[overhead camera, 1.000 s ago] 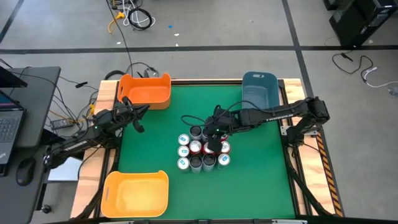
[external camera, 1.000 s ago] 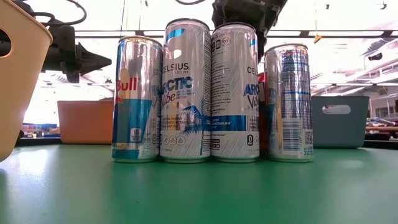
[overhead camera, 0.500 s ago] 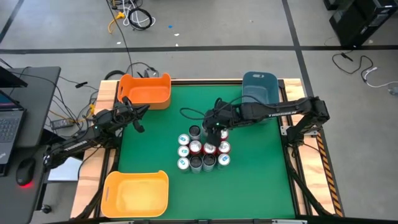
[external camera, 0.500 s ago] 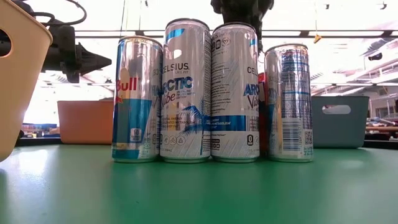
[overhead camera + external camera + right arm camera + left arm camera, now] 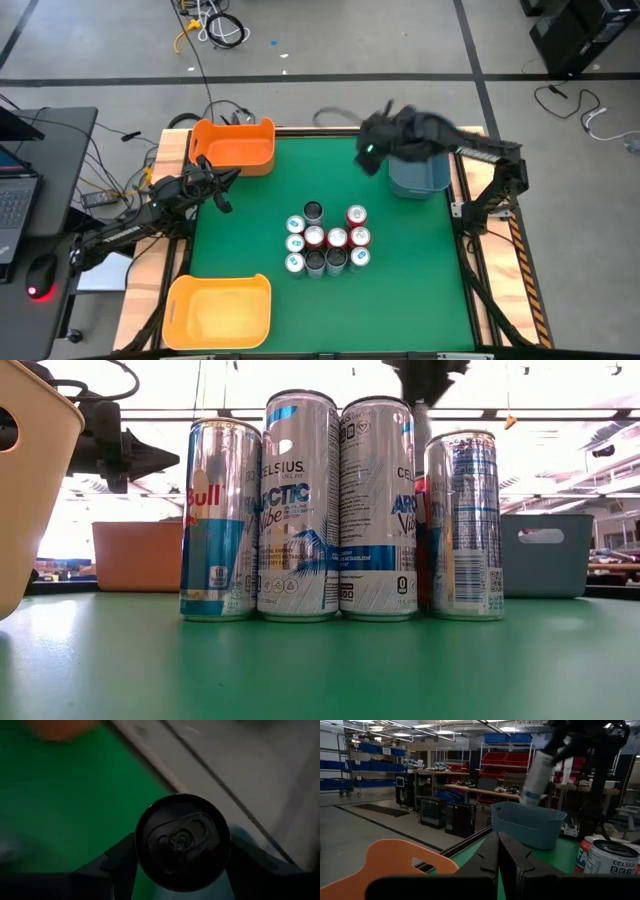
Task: Sort soda cans
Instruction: Put the white-blue soda can into the blue bin
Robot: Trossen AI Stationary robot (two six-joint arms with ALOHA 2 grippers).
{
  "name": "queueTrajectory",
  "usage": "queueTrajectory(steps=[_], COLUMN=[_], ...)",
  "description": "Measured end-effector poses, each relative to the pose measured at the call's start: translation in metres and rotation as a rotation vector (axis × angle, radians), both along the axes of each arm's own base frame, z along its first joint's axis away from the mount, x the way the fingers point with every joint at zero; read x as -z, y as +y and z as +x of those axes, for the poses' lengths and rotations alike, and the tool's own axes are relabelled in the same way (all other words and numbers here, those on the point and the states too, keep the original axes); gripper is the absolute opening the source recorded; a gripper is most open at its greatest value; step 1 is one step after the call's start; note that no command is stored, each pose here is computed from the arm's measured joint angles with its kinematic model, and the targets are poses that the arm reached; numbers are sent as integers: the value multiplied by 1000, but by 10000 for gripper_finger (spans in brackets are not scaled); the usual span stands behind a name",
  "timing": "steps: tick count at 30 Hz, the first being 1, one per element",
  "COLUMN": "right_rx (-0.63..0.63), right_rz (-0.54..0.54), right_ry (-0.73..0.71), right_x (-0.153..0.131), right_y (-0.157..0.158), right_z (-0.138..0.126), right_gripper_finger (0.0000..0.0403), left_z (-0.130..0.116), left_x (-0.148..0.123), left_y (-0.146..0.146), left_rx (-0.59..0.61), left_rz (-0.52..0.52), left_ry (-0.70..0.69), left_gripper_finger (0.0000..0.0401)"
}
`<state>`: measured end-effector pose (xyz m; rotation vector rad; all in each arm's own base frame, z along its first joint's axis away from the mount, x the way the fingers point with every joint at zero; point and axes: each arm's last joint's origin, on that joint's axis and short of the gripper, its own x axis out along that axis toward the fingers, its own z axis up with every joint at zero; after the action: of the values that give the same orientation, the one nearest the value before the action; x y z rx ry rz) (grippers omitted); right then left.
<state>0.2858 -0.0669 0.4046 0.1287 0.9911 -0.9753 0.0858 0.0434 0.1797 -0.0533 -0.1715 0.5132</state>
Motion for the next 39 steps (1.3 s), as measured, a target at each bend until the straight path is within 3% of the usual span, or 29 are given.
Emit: queueTrajectory(steps=[4,8,16,22,28,39], right_rx=[199,303,482,554,651,774], right_rz=[-5,-9,-18,-37,-34,-42], right_ry=[-15,-58,-156,-260,-269,-296], right_x=[-12,-14,14,51,91,130], right_y=[-26,-42,-53,-57,-69,-88], right_z=[-33,-61,-109,-124,-133,-142], right_gripper_finger=[238,238,238,238,238,238], left_z=[0,0,0,0,0,0], left_x=[0,0,0,0,0,0], left_y=[0,0,0,0,0,0], left_rx=[0,0,0,0,0,0], left_rz=[0,0,0,0,0,0], left_ry=[0,0,0,0,0,0], left_gripper_finger=[11,11,11,11,11,11])
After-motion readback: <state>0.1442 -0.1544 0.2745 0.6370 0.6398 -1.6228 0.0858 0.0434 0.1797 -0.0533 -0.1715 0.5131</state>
